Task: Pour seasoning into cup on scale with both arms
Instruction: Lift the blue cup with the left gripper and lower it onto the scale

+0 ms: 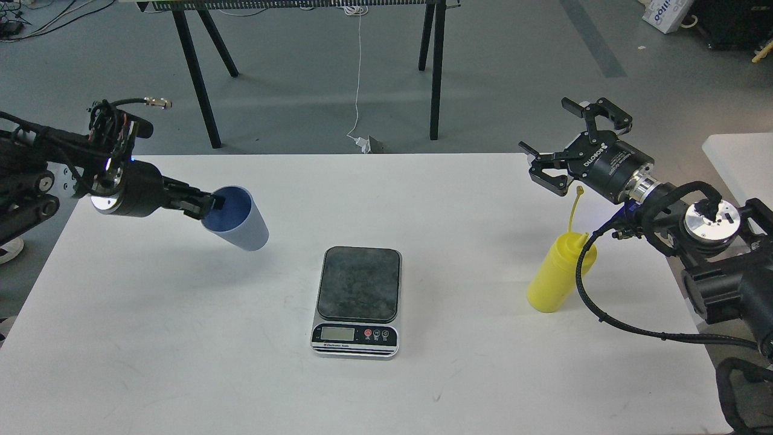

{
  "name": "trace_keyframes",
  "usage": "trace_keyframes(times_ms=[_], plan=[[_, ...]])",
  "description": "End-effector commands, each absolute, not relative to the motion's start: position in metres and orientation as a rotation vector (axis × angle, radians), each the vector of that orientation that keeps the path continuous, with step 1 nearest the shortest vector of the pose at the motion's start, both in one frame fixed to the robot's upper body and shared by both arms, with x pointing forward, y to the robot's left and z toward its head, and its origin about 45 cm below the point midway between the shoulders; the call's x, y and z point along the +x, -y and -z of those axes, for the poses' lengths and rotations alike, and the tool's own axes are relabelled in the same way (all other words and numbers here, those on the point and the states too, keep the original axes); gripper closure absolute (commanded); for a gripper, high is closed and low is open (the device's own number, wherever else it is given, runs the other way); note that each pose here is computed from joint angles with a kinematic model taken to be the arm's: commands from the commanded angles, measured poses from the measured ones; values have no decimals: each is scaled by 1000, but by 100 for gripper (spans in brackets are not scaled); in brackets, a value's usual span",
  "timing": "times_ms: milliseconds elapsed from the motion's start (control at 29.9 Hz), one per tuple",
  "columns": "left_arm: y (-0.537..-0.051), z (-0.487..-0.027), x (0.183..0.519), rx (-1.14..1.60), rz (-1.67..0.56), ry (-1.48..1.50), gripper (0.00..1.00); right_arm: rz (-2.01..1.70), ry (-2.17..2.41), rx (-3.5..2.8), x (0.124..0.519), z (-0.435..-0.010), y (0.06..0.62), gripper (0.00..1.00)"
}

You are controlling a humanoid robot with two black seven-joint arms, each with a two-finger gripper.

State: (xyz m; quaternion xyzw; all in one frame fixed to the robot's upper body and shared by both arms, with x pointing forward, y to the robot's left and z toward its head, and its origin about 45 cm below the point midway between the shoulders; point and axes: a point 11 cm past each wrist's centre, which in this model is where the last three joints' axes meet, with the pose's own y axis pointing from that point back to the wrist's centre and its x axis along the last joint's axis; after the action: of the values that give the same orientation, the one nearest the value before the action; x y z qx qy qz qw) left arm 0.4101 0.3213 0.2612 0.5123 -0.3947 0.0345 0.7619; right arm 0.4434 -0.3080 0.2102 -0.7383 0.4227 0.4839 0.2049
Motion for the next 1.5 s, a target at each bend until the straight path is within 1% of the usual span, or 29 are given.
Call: trace_keyframes(times_ms=[0,67,200,401,568,701,868,1469], plan=[[-272,-259,415,1018,-27,885,98,-1341,-1178,-2061,447,-215,307,1],[-247,-253,413,977,13,898,98,-1335,-1178,-2065,449,-219,307,1],[-216,-238,406,928,75,896,98,-1320,-1193,-2058,455,-224,311,1],[-197,-226,399,900,118,892,98,-1318,-1209,-2048,457,-225,315,1],[-183,-206,387,891,177,867,98,-1321,-1205,-2049,457,-224,313,1],[-187,-185,377,916,219,831,98,-1318,-1206,-2050,457,-225,314,1],[-197,-178,383,950,196,808,97,-1319,-1209,-2049,457,-224,314,1],[-208,-179,390,978,170,803,97,-1332,-1214,-2044,454,-218,315,1]])
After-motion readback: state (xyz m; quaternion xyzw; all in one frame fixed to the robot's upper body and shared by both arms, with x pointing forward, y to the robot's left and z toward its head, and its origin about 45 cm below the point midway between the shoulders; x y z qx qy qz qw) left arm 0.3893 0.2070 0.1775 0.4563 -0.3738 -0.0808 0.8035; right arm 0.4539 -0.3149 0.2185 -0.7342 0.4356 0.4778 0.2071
